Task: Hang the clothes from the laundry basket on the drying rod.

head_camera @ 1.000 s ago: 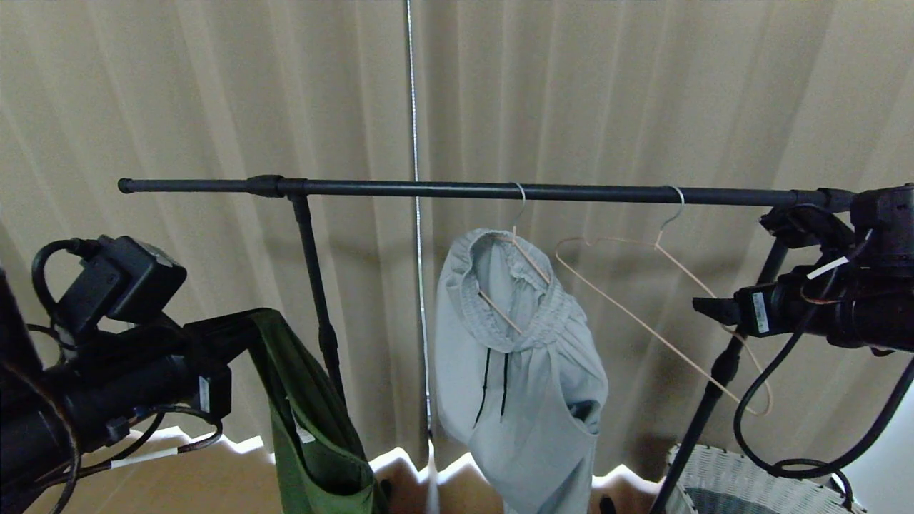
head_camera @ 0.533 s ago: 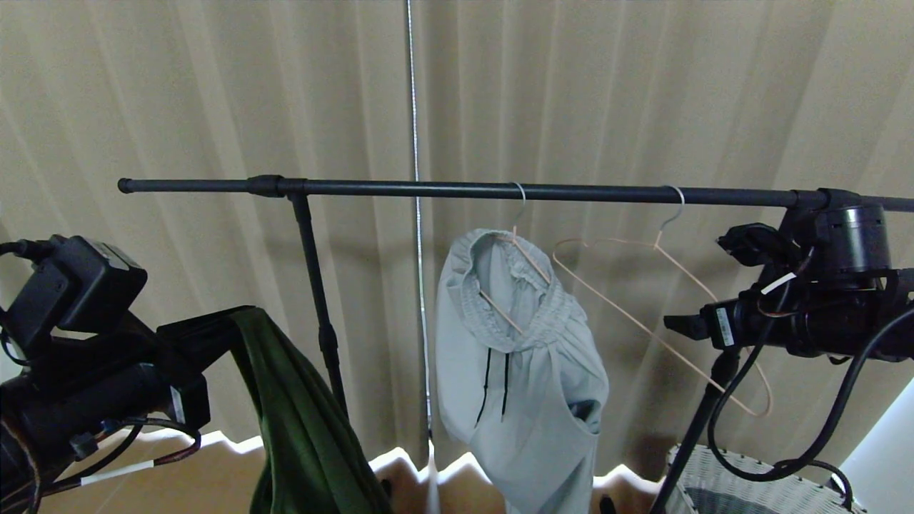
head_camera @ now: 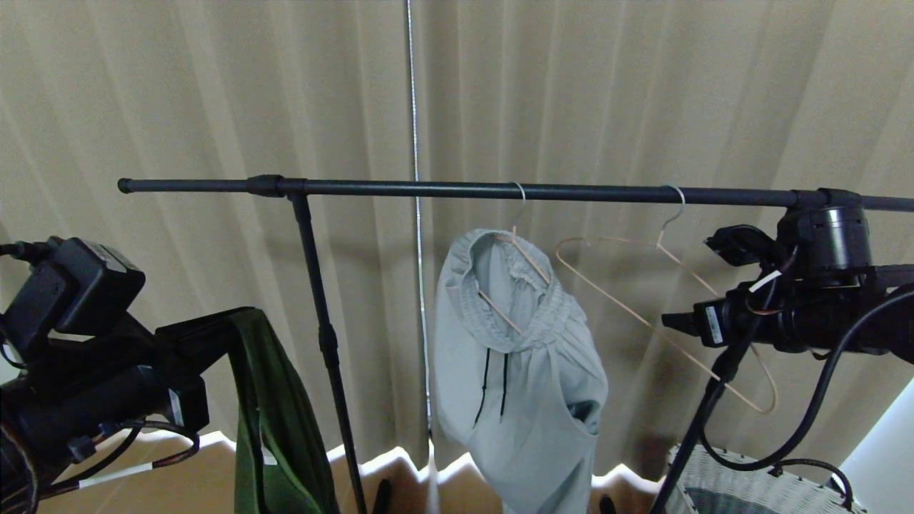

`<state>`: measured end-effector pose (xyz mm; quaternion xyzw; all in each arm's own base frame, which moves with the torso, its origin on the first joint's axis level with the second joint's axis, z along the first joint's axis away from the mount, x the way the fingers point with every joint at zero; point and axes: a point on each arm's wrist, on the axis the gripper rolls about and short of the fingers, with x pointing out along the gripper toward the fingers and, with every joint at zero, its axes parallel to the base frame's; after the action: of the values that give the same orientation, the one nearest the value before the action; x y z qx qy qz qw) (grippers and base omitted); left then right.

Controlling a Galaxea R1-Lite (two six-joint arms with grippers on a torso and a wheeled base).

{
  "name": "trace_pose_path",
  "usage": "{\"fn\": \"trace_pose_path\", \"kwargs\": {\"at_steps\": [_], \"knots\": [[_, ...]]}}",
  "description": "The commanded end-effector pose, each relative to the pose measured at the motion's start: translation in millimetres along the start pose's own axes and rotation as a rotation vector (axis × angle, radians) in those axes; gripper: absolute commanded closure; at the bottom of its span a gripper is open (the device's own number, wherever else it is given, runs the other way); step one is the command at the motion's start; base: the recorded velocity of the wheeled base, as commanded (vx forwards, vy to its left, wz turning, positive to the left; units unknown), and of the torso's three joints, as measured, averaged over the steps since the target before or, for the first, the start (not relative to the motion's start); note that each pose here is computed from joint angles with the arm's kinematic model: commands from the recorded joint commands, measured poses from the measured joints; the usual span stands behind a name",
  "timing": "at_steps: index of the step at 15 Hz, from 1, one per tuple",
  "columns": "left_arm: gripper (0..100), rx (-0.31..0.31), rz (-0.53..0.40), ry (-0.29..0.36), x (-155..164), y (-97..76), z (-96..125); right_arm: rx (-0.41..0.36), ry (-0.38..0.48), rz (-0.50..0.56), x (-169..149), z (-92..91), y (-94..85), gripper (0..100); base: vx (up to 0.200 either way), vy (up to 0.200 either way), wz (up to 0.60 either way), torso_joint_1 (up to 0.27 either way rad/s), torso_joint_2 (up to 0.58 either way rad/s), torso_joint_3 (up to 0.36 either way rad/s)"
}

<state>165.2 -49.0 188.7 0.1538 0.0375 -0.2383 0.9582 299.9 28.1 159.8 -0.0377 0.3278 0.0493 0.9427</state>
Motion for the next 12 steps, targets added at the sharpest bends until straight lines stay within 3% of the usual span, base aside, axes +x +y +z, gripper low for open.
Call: {"fn": "trace_pose_path", "kwargs": {"at_steps": [1,7,12], "knots": [[100,0.000,-0.001,0.001,0,-0.3,-1,0.000,0.010,0.000,6,-0.3,-0.5,100,0.000,0.000,0.00,0.000,0.00,0.000],[100,0.002,-0.001,0.003,0,-0.3,-1,0.001,-0.004,-0.004,1,1.4,-1.1,100,0.000,0.000,0.00,0.000,0.00,0.000],[100,0.005,-0.001,0.008,1,-0.2,-2,0.004,-0.126,-0.014,-23,13.2,-1.8,100,0.000,0.000,0.00,0.000,0.00,0.000]]}}
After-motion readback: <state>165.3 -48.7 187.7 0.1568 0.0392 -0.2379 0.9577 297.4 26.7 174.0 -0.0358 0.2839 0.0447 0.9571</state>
